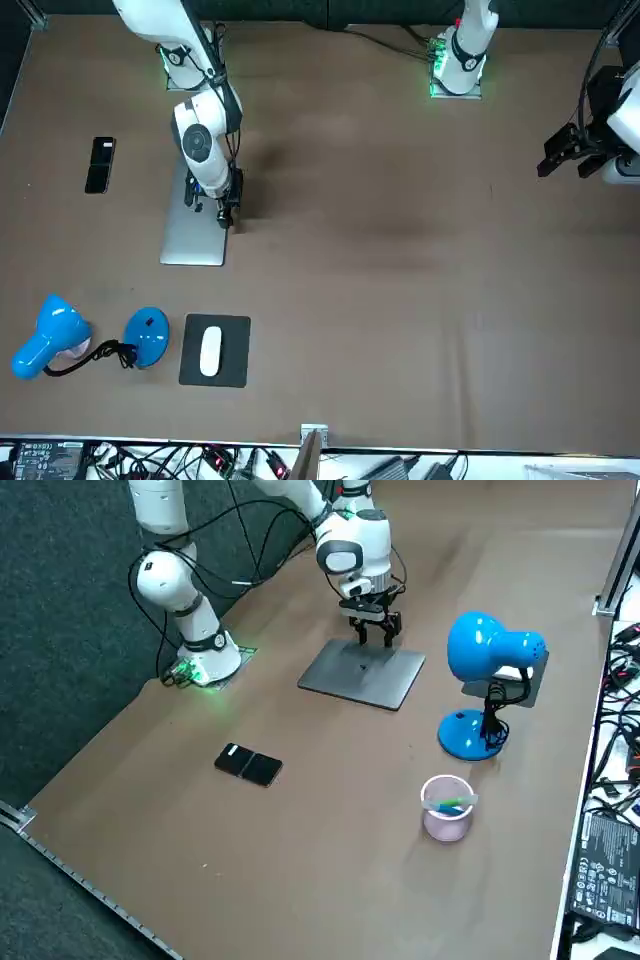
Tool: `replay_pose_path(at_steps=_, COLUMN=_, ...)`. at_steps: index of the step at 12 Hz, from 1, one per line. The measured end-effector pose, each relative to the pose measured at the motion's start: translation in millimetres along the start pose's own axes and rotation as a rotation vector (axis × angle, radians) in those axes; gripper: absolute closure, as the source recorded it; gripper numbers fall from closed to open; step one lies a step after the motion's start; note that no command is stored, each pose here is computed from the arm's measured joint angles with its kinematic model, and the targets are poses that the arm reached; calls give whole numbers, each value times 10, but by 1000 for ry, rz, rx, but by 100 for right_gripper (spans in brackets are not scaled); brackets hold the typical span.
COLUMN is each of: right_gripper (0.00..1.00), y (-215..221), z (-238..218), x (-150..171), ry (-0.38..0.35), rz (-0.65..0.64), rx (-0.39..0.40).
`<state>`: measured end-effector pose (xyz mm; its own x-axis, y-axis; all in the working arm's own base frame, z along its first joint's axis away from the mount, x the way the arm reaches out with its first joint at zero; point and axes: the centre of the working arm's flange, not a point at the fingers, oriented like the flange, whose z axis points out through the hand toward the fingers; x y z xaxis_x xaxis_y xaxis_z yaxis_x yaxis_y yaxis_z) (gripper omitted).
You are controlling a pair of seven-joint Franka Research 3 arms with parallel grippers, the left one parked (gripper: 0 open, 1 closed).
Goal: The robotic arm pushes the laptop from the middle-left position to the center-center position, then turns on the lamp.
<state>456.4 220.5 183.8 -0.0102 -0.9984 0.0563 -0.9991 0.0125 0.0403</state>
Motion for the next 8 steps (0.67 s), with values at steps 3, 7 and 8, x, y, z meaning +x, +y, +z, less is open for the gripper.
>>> replay_pose_path(at_steps=3, right_gripper=6, y=-12, z=4, x=60, ry=0, rz=-1, rx=-2)
replay_pose_path(at_steps=7, right_gripper=6, y=-26, z=22, x=181, ry=2, rz=-8, rx=-10)
replay_pose_path(at_steps=8, right_gripper=6, y=-18, z=27, x=195, ry=2, rz=-8, rx=-12)
